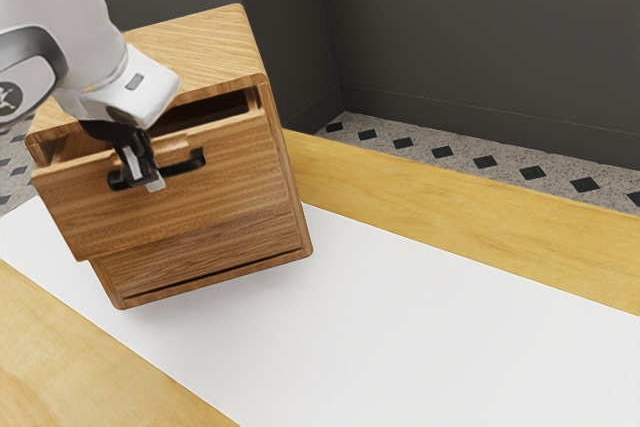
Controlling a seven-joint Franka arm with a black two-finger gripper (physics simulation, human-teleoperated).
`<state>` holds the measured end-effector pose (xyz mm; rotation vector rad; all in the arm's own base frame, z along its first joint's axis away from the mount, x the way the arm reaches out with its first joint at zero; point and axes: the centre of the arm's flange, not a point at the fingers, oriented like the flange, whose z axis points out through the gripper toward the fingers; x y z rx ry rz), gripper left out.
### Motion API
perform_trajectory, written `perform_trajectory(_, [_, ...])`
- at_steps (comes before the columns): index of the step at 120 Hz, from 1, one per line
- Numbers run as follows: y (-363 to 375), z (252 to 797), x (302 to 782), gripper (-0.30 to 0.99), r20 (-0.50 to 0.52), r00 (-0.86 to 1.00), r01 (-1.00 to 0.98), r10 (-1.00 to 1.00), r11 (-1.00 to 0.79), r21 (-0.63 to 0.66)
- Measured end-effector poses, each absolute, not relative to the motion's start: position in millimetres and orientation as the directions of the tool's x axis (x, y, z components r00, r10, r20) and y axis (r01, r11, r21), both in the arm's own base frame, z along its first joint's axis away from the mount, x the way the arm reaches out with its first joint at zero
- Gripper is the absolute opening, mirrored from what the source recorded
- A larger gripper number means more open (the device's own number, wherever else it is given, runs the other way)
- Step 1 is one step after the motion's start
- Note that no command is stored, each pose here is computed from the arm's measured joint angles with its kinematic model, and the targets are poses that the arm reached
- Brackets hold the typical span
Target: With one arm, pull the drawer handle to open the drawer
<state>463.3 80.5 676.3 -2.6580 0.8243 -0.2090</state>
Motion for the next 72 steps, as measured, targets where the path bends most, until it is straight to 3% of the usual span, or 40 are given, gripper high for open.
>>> perform_trajectory(72, [58, 680, 435, -0.09, 0.042, 0.812, -0.53, -0.583, -0.764, -0.368])
